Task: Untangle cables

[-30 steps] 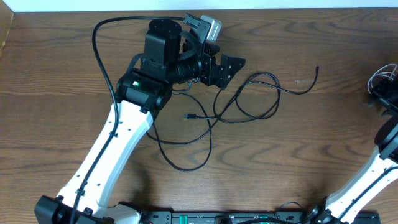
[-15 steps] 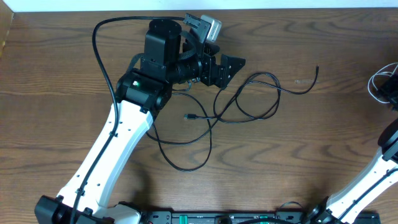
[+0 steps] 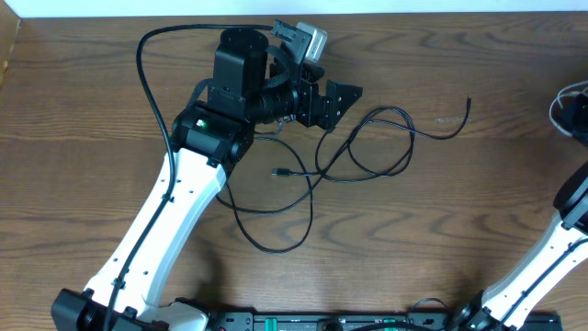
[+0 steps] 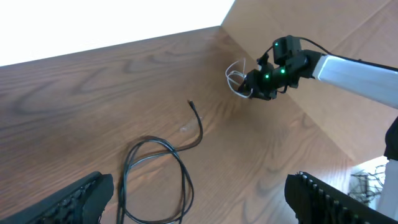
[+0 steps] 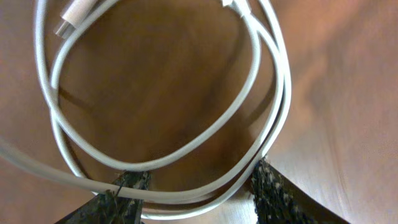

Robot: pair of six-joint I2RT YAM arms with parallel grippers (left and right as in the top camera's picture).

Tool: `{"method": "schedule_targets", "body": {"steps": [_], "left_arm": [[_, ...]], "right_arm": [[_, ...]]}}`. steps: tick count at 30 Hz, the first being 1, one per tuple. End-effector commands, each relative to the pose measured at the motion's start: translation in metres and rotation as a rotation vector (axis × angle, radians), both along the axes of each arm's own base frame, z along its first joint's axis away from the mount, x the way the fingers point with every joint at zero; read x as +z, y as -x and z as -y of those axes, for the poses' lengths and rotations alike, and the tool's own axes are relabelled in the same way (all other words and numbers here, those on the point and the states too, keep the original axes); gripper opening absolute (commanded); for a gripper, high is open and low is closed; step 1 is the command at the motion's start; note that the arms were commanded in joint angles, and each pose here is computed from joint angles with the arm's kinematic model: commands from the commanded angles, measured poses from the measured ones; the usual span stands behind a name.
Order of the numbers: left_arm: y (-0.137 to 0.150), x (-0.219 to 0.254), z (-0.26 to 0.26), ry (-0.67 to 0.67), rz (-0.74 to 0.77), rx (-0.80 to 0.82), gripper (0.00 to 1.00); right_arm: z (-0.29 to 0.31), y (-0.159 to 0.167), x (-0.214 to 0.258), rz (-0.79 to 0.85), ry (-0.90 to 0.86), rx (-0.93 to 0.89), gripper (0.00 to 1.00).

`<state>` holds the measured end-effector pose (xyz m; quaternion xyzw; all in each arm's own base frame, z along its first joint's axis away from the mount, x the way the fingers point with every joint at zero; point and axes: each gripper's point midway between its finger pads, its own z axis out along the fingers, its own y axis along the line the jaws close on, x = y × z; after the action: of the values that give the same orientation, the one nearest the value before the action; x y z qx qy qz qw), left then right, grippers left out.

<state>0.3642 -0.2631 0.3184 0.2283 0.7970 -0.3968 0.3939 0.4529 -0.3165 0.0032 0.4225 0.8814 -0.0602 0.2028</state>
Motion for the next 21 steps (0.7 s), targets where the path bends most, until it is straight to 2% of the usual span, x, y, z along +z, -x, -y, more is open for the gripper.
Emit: {"method": "schedule_targets", "body": {"steps": [1,9,15,21], "left_arm": [[-0.009,0.003,-0.006,-0.017,0.024,0.046,0.93],[-0.018,0.001,-0.013,-0.045,0.036,0.106,0.93],[-0.021,0.000,-0.015,-0.053,0.038,0.123,0.93],[-0.023,-0.001,-0.018,-0.062,0.041,0.140,0.93]], "right_arm": [[-0.020,-0.012,-0.057,0.028,-0.112,-0.005,0.52],[-0.033,-0.087,-0.080,0.287,-0.063,0.010,0.50],[-0.058,-0.137,-0.072,0.447,0.025,0.091,0.49],[-0.080,-0.154,-0.061,0.483,0.050,0.150,0.56]]}}
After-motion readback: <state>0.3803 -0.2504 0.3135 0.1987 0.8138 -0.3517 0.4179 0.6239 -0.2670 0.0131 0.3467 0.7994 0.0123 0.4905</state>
